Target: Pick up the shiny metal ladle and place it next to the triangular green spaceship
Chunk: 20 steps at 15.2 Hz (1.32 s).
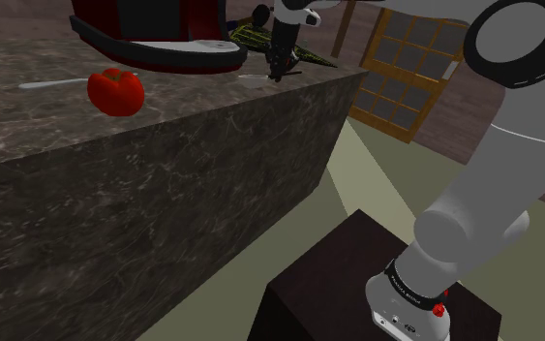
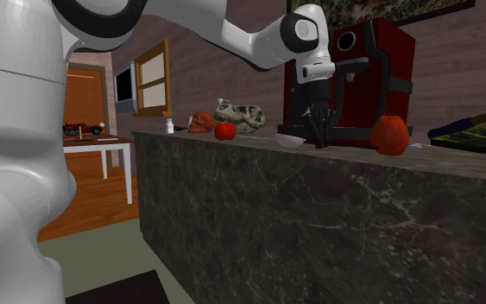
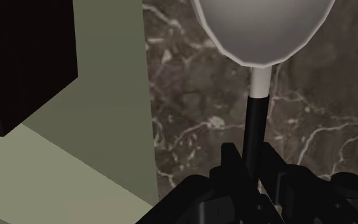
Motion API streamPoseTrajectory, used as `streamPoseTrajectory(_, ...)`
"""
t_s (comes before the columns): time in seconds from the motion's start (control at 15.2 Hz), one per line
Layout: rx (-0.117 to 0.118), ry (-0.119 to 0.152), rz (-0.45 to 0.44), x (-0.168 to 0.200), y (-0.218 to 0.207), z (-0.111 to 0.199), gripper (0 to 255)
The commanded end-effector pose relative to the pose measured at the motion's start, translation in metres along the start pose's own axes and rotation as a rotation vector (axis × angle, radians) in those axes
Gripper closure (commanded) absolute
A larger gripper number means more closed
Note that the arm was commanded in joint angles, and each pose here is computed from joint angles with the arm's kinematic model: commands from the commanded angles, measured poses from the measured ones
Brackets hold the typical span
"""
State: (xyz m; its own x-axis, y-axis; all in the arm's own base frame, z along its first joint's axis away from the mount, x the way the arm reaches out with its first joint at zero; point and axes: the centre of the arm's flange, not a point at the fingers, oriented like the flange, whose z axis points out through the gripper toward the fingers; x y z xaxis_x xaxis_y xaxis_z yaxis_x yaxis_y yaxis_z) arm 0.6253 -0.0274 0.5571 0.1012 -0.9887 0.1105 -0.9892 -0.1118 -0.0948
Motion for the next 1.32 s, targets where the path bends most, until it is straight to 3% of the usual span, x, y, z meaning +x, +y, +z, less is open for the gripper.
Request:
streamPoseTrajectory(0.0,0.000,0.000,0.000,0.000,0.000,0.000,255)
streamPoseTrajectory(0.13,0.000,0.000,0.000,0.000,0.000,0.000,255)
streamPoseTrajectory(0.2,0.000,0.000,0.000,0.000,0.000,0.000,0)
streamPoseTrajectory(0.53,0.000,0.000,0.000,0.000,0.000,0.000,0)
streamPoseTrajectory(0.79,0.000,0.000,0.000,0.000,0.000,-0.050,0)
streamPoseTrajectory(1.25,0.000,0.000,0.000,0.000,0.000,-0.050,0)
